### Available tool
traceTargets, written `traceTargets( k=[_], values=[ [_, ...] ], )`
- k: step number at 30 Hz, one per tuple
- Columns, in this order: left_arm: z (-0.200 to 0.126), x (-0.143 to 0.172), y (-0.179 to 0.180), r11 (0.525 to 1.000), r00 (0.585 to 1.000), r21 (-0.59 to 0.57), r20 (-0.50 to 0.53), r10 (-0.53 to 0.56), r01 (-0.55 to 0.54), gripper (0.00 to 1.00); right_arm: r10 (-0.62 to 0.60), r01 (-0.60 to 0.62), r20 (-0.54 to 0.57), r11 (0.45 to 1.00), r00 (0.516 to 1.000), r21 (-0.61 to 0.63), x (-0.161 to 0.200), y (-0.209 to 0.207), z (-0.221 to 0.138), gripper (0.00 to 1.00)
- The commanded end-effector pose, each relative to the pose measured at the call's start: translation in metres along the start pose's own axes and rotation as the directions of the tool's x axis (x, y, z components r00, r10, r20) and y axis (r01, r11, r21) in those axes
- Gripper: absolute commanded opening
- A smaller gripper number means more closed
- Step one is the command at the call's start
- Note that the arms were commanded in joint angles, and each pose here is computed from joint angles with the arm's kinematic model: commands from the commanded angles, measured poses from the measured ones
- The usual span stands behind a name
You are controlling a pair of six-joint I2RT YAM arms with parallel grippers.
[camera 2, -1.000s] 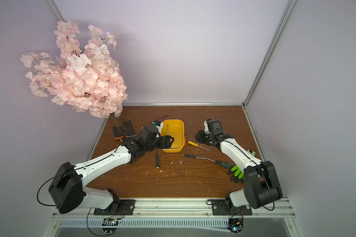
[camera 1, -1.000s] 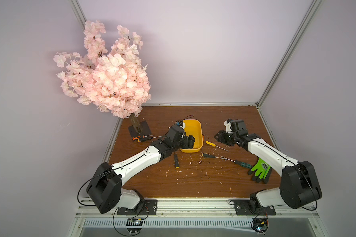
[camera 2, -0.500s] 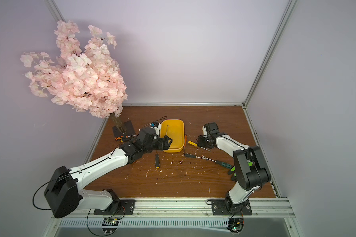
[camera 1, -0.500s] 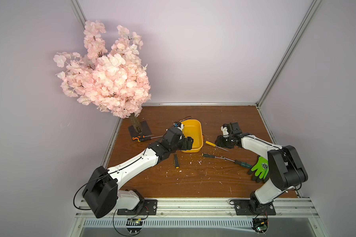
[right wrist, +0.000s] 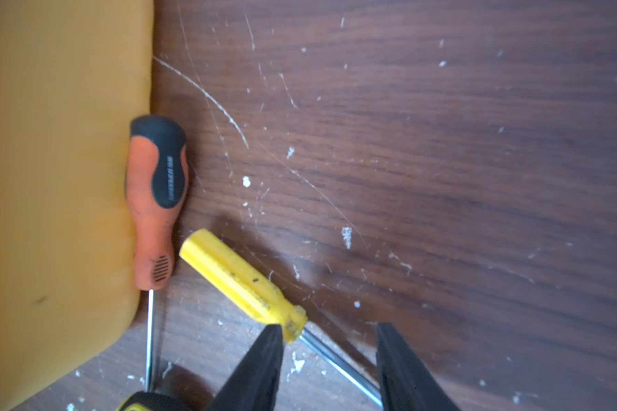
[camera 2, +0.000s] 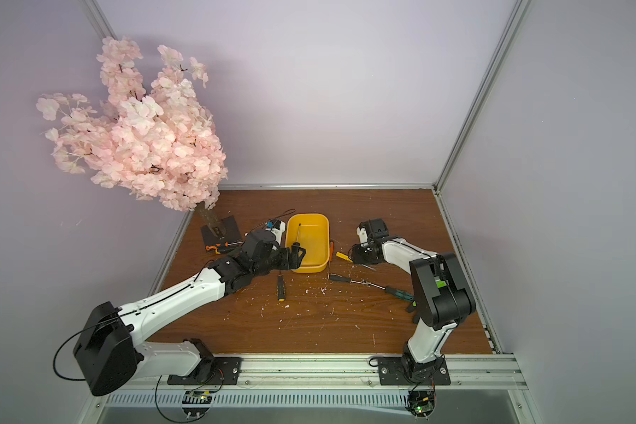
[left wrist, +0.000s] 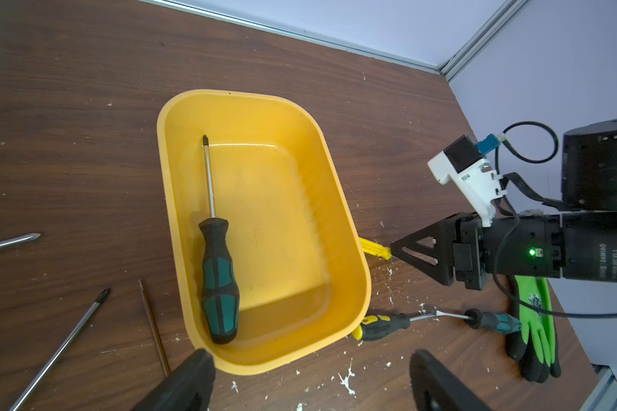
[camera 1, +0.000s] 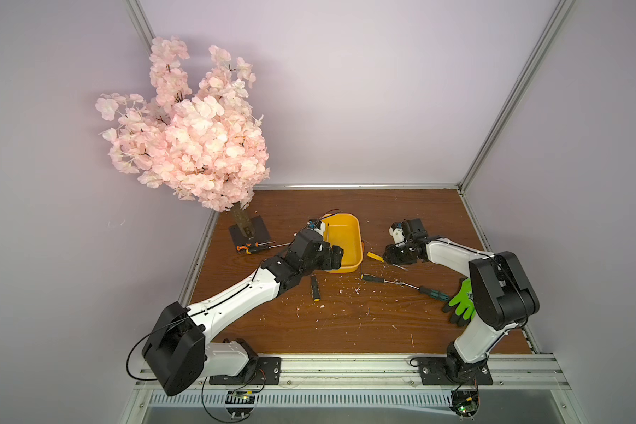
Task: Put the screwdriver on the desktop into the storage box
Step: Pick up the screwdriver from the center of the board.
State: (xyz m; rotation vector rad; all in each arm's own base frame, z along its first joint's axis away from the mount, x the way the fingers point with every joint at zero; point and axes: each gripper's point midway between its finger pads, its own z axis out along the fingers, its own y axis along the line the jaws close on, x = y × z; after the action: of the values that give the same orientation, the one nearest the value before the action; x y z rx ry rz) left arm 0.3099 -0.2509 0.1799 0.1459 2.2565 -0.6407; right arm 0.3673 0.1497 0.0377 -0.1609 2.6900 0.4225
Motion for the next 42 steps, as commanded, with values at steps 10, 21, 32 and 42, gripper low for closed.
traceTargets(
  k=[10,21,32,42],
  values=[
    [-0.005,0.003,0.002,1.000,1.000,-0.010,0.017,0.005,-0.005,0.89,-0.111,0.113,-0.029,0.991,0.993,0.071,0.007,0.008,0.009,0.42],
    [-0.007,0.002,0.003,1.000,1.000,-0.012,0.023,-0.006,0.006,0.89,-0.197,0.200,-0.033,0.971,0.980,0.134,0.006,0.021,0.020,0.40],
    [-0.014,-0.002,0.004,1.000,0.999,-0.021,0.037,0.010,-0.009,0.89,-0.240,0.243,-0.037,0.953,0.970,0.179,0.000,0.023,0.018,0.21],
    [-0.026,-0.035,-0.009,0.991,0.994,0.084,0.048,0.101,-0.105,0.83,-0.327,0.303,0.097,0.931,0.940,0.203,-0.057,0.046,-0.033,0.17]
  ],
)
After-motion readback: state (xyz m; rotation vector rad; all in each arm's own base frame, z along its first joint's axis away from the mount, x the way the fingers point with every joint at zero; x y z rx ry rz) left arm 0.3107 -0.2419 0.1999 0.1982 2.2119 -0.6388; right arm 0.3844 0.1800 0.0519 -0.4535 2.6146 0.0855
